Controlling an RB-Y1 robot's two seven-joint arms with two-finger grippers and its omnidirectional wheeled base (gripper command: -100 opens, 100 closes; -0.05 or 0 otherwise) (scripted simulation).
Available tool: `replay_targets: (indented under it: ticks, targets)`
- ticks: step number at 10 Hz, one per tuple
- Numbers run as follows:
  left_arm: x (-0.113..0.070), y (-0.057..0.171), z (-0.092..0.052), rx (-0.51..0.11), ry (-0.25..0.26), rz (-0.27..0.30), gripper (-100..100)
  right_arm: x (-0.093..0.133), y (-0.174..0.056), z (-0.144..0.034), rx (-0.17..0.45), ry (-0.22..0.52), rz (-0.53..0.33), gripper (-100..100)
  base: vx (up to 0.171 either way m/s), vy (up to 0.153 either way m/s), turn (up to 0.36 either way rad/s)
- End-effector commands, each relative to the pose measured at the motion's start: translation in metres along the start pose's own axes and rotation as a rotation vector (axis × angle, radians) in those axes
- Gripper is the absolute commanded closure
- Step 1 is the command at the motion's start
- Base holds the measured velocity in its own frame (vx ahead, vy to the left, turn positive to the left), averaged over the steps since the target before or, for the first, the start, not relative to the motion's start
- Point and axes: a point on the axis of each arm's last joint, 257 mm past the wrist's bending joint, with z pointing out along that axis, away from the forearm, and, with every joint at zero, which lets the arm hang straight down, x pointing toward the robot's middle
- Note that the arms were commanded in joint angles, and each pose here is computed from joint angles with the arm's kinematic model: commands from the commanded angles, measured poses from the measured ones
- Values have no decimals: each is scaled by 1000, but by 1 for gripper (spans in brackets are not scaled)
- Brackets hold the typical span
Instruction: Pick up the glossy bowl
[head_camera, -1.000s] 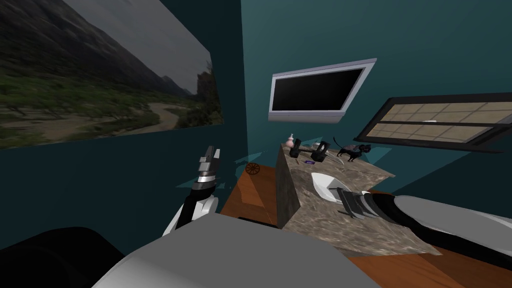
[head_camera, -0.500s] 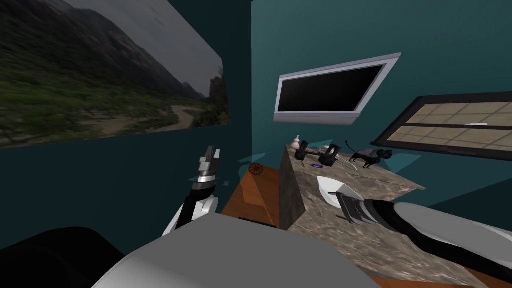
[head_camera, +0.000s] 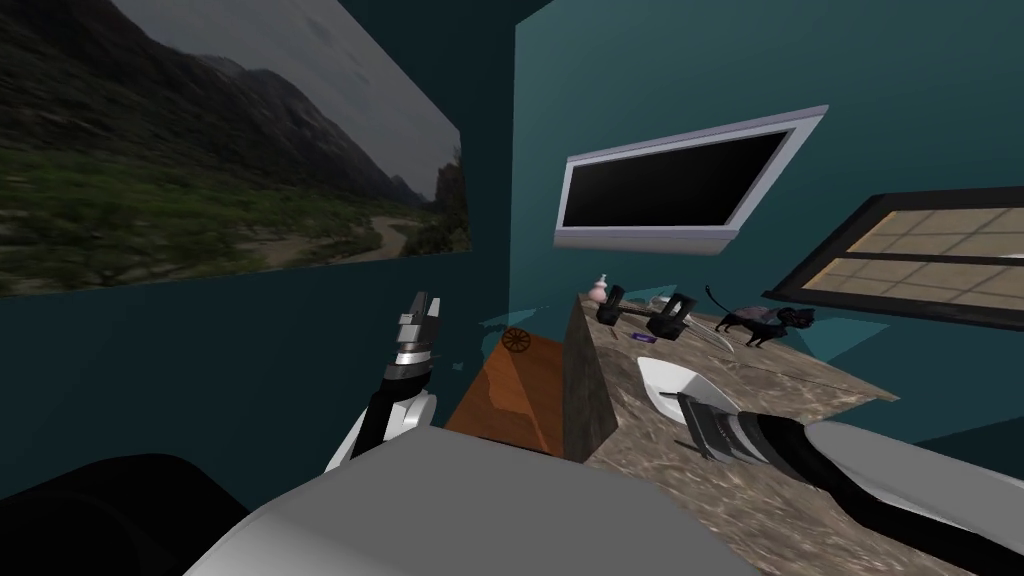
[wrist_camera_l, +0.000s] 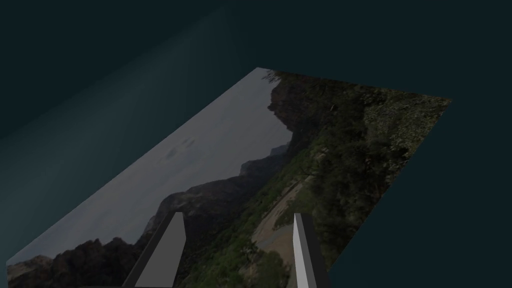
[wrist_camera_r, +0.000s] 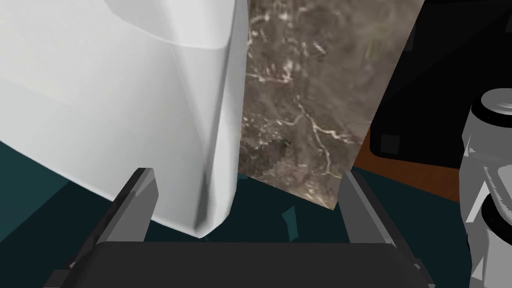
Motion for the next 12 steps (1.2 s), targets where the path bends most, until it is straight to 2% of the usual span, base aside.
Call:
replay_targets:
  ticks: [1,2,4,6,8,10,12]
  targets:
    - [0,0,0,0,0,0,0,2,7,1,2,-8,19,-100,-8,10,59]
    - [0,0,0,0,0,0,0,6,14,1,-10,-2,26,-100,-1,8,-18]
    - [0,0,0,0,0,0,0,17,30,3,-1,-15,68,-100,-8,19,301]
    - [0,0,0,0,0,0,0,23,36,0,-2,-6,85,-100,0,13,-9]
    - [0,0,0,0,0,0,0,34,50,-1,13,-16,126,-100,-11,27,292]
    - [0,0,0,0,0,0,0,44,52,-8,22,1,142,-100,1,6,-4]
    - [0,0,0,0,0,0,0,63,72,-16,36,12,189,-100,-5,29,300]
